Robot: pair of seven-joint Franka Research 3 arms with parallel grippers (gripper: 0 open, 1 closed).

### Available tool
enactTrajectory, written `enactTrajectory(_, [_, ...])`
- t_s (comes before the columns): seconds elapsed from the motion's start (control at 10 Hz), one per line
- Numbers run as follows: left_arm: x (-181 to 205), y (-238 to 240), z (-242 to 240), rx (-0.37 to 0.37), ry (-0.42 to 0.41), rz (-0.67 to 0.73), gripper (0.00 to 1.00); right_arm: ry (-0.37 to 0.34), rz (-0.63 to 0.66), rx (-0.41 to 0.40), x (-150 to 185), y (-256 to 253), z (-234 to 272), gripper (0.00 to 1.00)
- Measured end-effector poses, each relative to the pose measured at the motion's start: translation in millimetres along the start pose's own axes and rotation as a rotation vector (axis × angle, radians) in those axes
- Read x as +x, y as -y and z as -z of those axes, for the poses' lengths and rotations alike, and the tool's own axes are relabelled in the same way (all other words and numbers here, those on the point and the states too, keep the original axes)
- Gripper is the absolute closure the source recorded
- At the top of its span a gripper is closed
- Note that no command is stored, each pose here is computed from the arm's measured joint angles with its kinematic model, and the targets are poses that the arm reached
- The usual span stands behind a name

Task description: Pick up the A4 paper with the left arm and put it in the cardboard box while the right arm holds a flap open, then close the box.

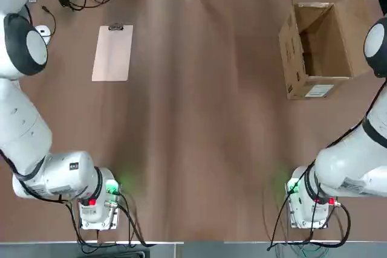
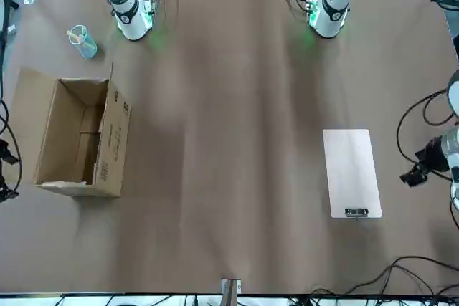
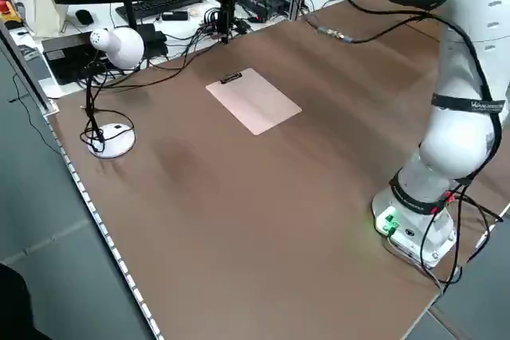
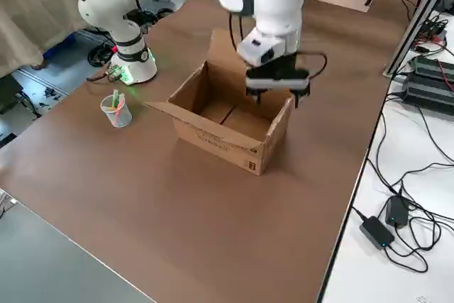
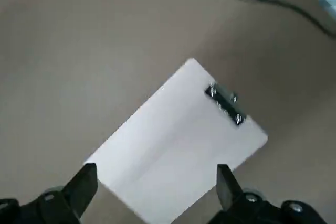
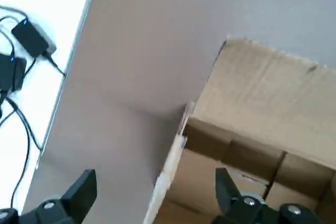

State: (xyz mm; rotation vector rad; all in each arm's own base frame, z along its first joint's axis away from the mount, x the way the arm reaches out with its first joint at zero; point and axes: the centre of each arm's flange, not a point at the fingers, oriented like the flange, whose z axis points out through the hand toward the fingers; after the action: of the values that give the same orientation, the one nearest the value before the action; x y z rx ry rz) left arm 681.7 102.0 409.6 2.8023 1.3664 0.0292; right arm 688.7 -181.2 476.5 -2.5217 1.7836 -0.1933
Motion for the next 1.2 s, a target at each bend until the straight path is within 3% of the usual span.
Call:
enactTrajectory(0.4, [14,-33,-51,-0.123,-0.059,0.504,0.00,-0.013,-0.096,0.001,19,1,-55,0.01])
enactTrajectory(0.6, [16,-51,-81,-0.140,-0.044,0.631,0.00,-0.025,-0.160,0.017,20,5,-69,0.01])
enactTrajectory(0.9, [7,-64,-127,-0.109,-0.026,0.603,0.00,-0.012,-0.203,0.008,18,6,-87,0.00])
enactTrajectory(1.2, [1,-67,-142,-0.088,-0.022,0.460,0.00,0.017,-0.204,-0.035,9,0,-113,0.00])
